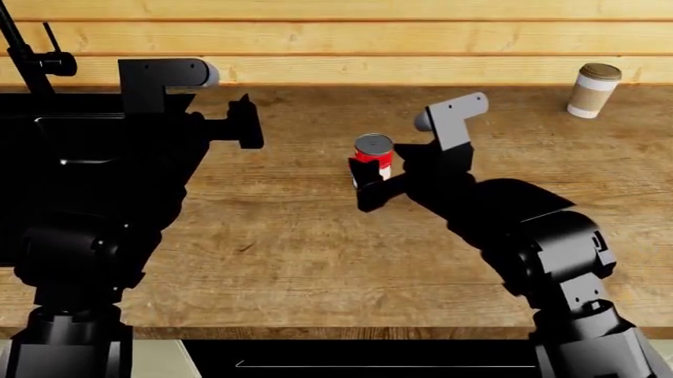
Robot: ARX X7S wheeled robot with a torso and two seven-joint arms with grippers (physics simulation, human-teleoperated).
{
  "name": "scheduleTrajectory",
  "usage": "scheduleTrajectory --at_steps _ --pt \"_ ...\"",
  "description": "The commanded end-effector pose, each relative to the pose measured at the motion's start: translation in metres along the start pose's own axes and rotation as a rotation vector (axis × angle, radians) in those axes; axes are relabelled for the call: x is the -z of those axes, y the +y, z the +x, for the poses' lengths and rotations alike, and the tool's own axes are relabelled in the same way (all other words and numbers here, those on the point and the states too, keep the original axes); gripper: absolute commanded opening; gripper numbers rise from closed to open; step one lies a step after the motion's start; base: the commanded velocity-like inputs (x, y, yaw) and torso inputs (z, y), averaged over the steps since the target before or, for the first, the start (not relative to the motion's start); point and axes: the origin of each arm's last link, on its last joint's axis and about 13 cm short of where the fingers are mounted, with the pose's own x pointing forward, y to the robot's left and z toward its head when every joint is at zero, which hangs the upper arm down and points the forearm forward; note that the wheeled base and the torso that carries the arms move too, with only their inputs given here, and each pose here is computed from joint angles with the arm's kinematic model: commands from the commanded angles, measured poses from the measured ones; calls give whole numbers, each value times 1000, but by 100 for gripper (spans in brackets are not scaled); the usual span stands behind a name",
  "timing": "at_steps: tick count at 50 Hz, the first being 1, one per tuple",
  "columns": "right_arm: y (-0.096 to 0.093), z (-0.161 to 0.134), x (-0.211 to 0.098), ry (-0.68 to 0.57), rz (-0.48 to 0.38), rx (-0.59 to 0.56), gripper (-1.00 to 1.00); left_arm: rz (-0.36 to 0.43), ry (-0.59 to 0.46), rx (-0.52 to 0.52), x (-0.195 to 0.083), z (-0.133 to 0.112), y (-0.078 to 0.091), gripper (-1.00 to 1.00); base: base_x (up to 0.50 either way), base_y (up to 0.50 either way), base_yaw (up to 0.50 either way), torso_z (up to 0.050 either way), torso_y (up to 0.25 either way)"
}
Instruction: Pick the cans from the counter and place them in their designated side in the cabinet.
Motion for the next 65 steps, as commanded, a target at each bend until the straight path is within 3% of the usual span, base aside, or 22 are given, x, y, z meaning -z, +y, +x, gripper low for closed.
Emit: scheduleTrajectory --at_steps 1,13,52,65 --pt "-1 11 3 -2 29 -16 100 -1 1 -3 1 1 0 100 0 0 0 0 0" --pt "-6 14 4 2 39 6 100 -2 4 -2 1 3 0 100 0 0 0 0 0" --pt "-12 13 2 -27 -40 113 100 -8 0 3 2 4 -2 100 0 0 0 0 0" --pt "-13 17 8 -7 -21 100 100 -13 -1 1 2 5 -2 100 0 0 0 0 0"
